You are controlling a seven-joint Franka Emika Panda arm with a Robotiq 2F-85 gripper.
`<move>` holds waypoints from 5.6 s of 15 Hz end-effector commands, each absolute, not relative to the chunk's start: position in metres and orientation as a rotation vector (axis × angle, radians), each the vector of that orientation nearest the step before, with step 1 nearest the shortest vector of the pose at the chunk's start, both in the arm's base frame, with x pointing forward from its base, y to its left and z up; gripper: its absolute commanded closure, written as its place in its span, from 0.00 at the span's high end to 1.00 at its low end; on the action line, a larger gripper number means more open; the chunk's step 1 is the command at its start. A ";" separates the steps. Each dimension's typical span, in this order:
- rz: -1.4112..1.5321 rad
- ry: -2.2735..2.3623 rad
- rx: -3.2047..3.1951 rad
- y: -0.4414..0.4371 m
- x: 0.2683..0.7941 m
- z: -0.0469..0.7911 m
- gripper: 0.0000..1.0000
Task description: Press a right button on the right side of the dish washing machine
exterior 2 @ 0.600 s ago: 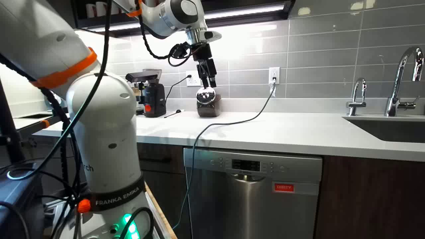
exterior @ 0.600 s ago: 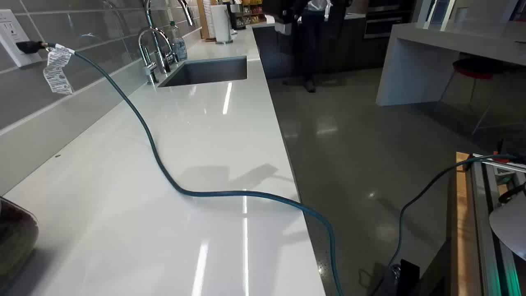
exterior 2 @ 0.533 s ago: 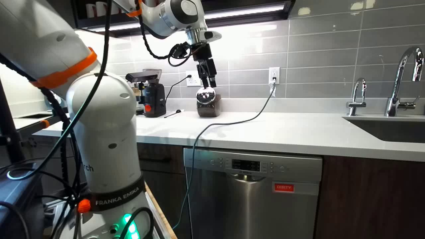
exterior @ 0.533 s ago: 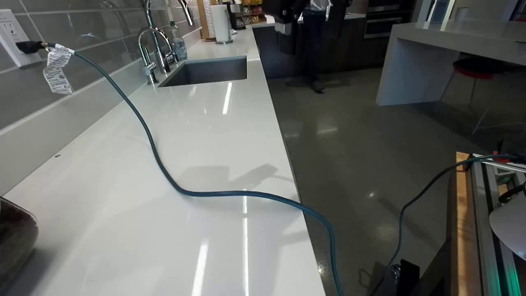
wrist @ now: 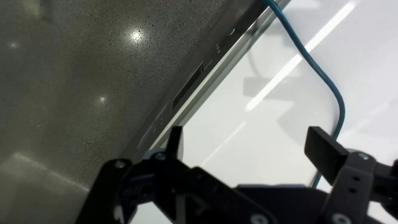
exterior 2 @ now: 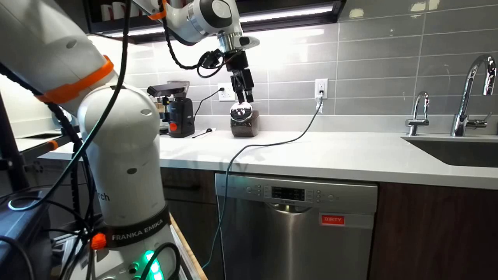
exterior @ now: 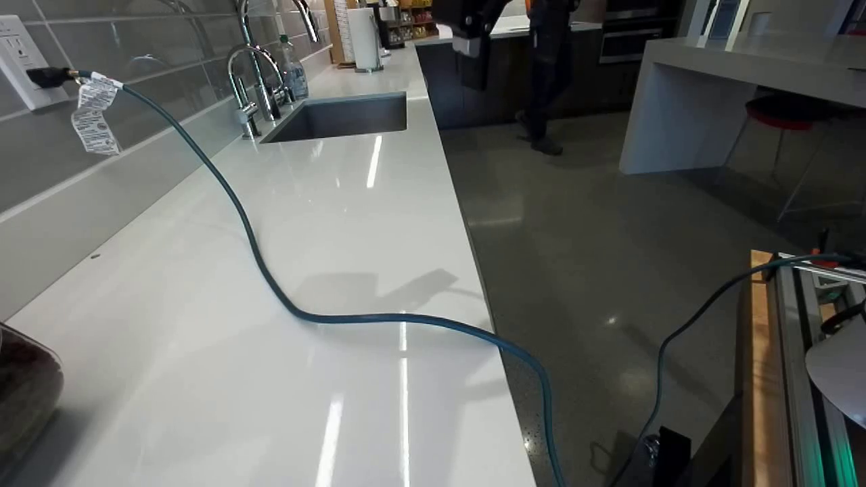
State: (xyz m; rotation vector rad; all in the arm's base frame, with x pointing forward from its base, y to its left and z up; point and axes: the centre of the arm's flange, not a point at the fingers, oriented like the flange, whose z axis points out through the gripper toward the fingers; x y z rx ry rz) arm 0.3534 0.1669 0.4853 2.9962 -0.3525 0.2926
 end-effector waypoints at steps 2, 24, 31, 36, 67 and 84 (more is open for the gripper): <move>0.298 -0.509 2.962 0.135 0.377 0.481 1.00; 0.169 0.286 3.012 -0.045 0.407 0.383 1.00; 0.178 0.281 3.012 -0.046 0.406 0.380 1.00; -0.034 0.528 2.976 -0.065 0.436 0.332 1.00; 0.146 1.226 2.811 -0.093 0.466 0.172 1.00; 0.357 1.277 2.942 -0.114 0.477 0.134 0.00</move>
